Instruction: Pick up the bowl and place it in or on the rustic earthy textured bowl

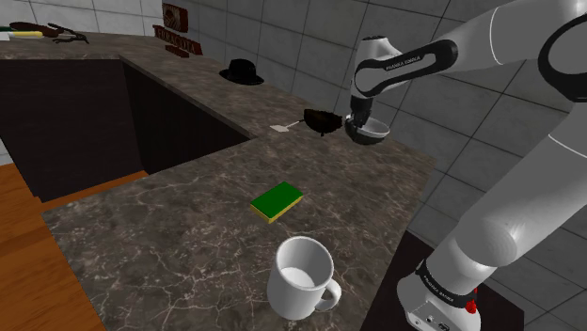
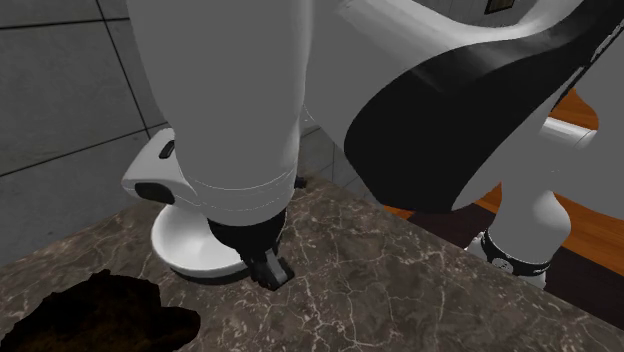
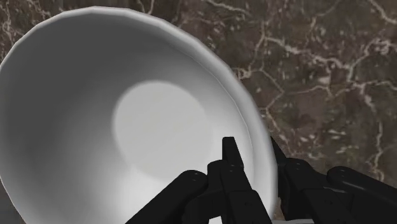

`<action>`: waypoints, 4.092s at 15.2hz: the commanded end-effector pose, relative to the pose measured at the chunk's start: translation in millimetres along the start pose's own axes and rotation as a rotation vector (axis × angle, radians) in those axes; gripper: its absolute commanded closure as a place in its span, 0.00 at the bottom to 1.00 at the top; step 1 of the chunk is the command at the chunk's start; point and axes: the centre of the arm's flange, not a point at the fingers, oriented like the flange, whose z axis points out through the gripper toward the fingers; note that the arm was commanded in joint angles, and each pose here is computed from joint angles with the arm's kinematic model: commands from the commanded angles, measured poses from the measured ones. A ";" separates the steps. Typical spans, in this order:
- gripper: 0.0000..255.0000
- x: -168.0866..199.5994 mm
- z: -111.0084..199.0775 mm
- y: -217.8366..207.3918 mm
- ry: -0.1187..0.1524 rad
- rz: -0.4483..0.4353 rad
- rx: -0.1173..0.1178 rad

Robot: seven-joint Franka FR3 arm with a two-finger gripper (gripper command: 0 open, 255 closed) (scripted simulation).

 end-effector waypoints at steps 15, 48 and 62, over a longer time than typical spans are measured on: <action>1.00 -6.3 -82.4 21.2 0.000 0.000 0.000; 1.00 184.1 -115.0 -24.0 0.000 0.000 0.000; 1.00 186.1 -80.7 -32.6 0.000 0.000 0.000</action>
